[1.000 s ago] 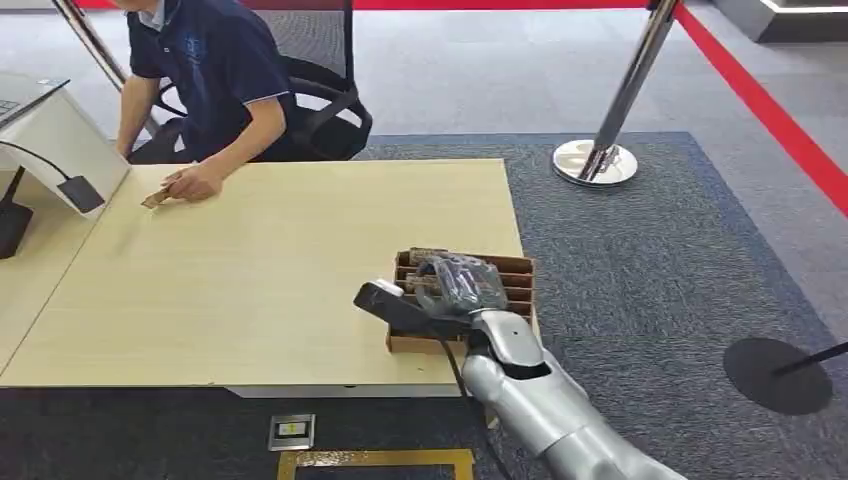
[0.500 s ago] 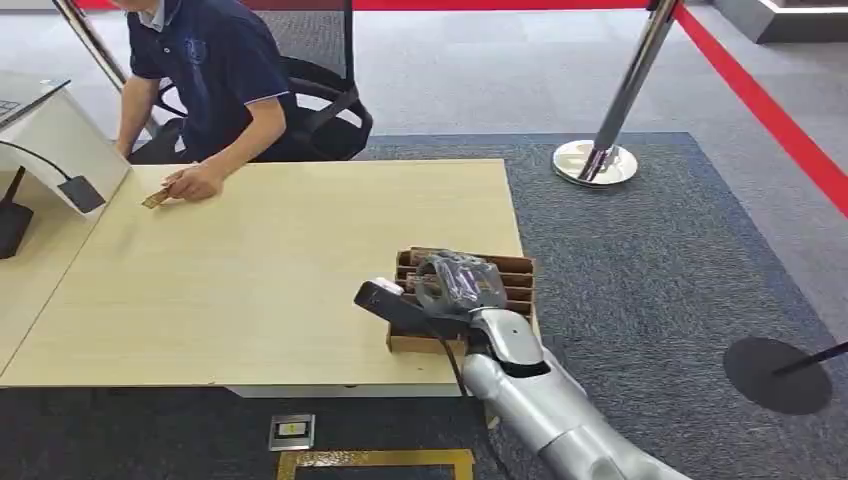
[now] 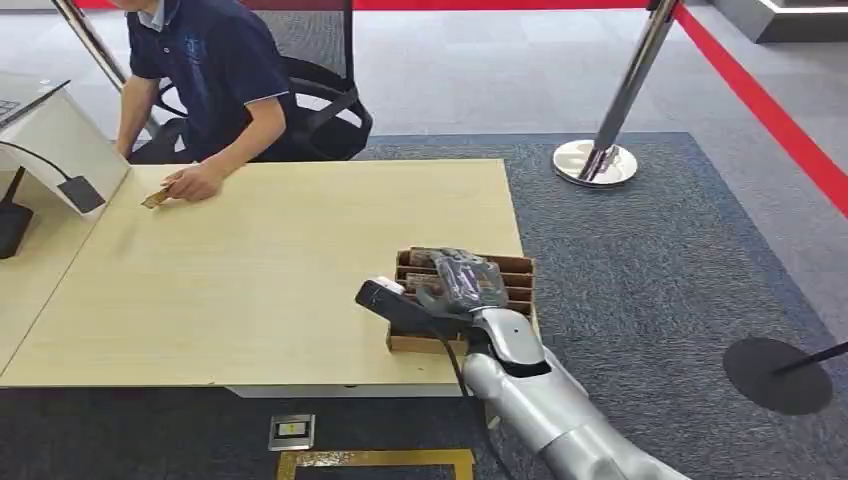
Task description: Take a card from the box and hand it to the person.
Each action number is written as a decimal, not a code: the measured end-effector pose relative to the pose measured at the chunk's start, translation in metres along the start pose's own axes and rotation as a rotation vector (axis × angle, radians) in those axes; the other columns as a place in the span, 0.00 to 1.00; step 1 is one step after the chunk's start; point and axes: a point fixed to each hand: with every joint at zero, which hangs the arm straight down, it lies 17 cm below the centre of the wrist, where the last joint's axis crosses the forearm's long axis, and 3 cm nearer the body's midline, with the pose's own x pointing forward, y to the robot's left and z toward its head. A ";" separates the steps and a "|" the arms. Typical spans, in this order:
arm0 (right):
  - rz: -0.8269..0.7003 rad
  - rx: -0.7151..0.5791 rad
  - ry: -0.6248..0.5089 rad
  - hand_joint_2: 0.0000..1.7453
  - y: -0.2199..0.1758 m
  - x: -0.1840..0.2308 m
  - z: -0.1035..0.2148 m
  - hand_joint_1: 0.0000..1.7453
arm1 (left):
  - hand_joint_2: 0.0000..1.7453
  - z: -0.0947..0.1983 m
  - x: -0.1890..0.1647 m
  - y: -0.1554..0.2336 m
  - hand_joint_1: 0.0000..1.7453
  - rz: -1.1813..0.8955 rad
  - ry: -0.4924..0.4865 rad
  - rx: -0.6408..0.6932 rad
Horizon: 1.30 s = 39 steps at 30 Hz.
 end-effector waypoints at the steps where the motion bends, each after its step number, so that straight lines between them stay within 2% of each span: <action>1: 0.000 -0.002 -0.001 1.00 -0.001 0.000 0.000 0.45 | 0.00 0.000 0.000 0.000 0.00 0.000 0.000 0.000; 25: 0.007 0.017 0.017 1.00 0.004 -0.004 0.001 0.49 | 0.00 0.000 0.000 0.001 0.00 -0.002 0.000 0.003; 39: 0.008 0.045 0.052 1.00 0.008 -0.017 -0.003 0.48 | 0.00 0.000 0.000 0.001 0.00 -0.006 0.000 0.003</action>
